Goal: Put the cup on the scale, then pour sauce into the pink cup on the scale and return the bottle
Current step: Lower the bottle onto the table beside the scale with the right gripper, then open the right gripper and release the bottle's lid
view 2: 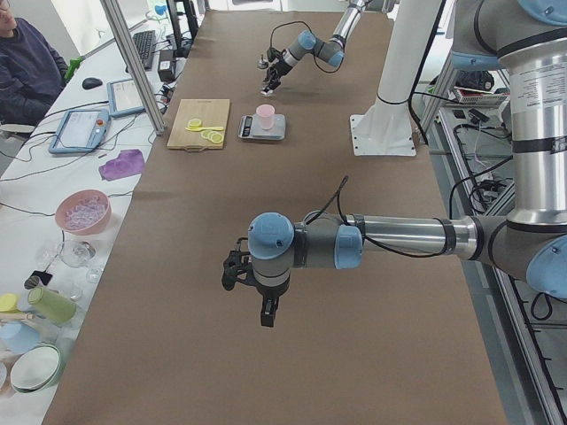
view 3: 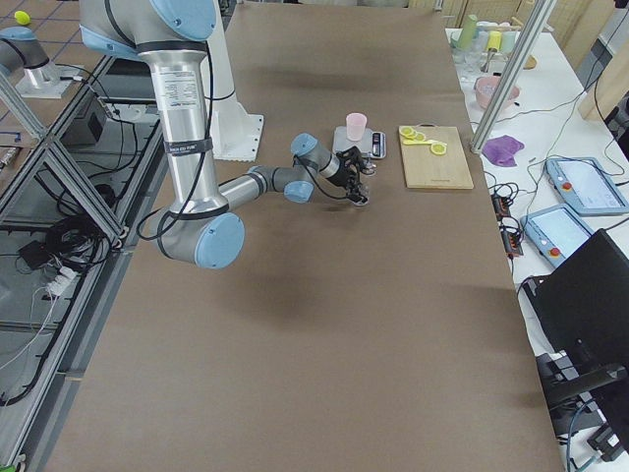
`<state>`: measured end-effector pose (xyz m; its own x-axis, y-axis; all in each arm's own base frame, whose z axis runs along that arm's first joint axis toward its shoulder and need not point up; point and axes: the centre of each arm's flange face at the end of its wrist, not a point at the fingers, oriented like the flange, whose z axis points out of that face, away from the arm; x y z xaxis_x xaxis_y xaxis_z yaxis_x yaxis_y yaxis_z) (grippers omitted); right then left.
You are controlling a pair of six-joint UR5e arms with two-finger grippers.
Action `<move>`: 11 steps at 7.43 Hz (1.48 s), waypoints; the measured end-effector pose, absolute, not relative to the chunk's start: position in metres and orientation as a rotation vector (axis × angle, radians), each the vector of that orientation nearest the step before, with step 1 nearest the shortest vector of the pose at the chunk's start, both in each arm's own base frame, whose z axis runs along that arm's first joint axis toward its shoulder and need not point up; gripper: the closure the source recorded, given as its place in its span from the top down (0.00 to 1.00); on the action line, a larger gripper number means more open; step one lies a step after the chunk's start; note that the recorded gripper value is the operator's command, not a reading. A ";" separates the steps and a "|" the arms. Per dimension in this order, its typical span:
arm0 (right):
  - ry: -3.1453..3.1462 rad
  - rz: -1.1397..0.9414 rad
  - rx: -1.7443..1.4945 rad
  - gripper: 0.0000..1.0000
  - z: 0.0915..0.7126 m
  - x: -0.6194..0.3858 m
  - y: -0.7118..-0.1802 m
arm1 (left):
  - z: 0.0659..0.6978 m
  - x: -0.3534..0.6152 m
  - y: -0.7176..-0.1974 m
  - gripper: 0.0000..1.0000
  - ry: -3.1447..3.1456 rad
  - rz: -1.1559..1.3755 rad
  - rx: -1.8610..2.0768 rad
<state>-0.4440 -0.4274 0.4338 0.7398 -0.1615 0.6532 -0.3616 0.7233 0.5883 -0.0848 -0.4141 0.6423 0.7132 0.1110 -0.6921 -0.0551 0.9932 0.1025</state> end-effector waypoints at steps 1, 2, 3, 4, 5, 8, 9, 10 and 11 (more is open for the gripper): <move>-0.749 0.123 0.772 0.03 0.433 -0.445 -0.427 | 0.642 -0.085 -0.414 0.98 0.771 0.092 0.076; -0.752 0.125 0.773 0.99 0.432 -0.445 -0.427 | 0.642 -0.085 -0.414 0.98 0.771 0.092 0.077; -0.758 0.137 0.772 1.00 0.430 -0.444 -0.427 | 0.642 -0.085 -0.414 0.98 0.771 0.092 0.077; -0.771 0.168 0.764 1.00 0.429 -0.444 -0.427 | 0.641 -0.085 -0.414 0.98 0.772 0.091 0.078; -0.781 0.193 0.757 1.00 0.428 -0.444 -0.427 | 0.640 -0.085 -0.415 0.98 0.772 0.091 0.079; -0.787 0.211 0.754 1.00 0.427 -0.443 -0.427 | 0.639 -0.085 -0.417 0.98 0.770 0.092 0.082; -0.787 0.211 0.755 1.00 0.427 -0.443 -0.427 | 0.639 -0.085 -0.417 0.98 0.771 0.093 0.082; -0.787 0.213 0.757 1.00 0.426 -0.442 -0.427 | 0.639 -0.084 -0.418 0.98 0.771 0.093 0.082; -0.784 0.217 0.763 1.00 0.427 -0.441 -0.426 | 0.638 -0.085 -0.418 0.98 0.771 0.093 0.082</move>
<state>-0.4412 -0.4264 0.4269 0.7023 -0.0945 0.7056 -0.4438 0.7170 0.5376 -0.0845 -0.4178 0.6385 0.7137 0.1134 -0.6912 -0.0534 0.9927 0.1077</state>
